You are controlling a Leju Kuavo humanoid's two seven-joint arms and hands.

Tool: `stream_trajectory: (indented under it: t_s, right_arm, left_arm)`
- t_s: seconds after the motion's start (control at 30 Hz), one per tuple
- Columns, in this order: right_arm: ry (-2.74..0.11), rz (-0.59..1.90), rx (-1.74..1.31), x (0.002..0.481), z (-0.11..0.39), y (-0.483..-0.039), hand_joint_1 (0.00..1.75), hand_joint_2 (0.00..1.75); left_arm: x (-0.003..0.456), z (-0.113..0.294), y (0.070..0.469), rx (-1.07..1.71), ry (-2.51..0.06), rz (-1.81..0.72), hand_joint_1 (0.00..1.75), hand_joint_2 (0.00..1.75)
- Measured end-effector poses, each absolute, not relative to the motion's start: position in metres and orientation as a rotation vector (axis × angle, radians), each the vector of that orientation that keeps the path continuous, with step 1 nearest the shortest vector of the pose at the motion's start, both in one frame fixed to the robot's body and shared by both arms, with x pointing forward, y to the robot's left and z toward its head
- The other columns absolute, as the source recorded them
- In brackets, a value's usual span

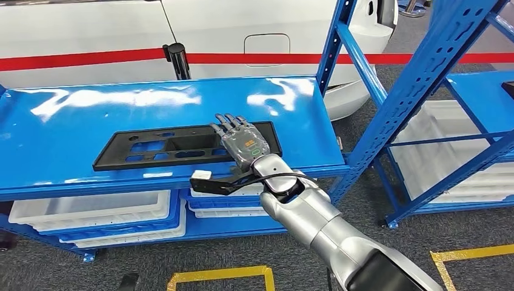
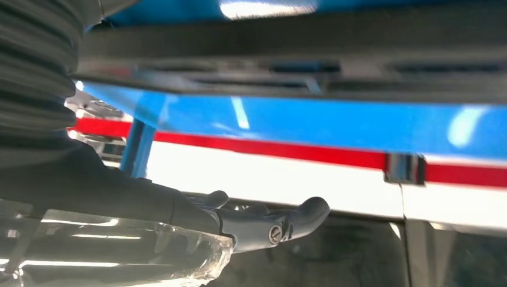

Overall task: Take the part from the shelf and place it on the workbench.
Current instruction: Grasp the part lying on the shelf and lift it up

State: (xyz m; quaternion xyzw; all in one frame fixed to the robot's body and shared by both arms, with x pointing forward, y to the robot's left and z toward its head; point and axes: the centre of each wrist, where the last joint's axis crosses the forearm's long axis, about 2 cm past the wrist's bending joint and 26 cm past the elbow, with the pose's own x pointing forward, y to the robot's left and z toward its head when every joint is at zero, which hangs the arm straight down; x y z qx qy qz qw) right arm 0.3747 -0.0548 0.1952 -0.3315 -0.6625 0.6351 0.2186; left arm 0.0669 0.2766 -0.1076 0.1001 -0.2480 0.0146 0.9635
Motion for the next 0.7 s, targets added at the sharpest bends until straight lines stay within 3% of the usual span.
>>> stream_trajectory:
  t_s: [0.23,0.37,0.7]
  right_arm:
    - [-1.736,1.753,-0.984,0.388,0.187,-0.07,0.0,1.75]
    - [-1.714,1.748,-0.985,0.389,0.183,-0.072,1.71,1.75]
    - [-1.707,1.725,-0.985,0.394,0.179,-0.081,1.75,1.75]
  left_arm:
    - [0.072,-0.107,0.275,0.193,-0.508,0.022,0.0,0.0]
    - [0.073,-0.107,0.276,0.188,-0.54,0.024,0.0,0.0]
    - [0.075,-0.106,0.28,0.32,-0.717,0.097,0.0,0.0]
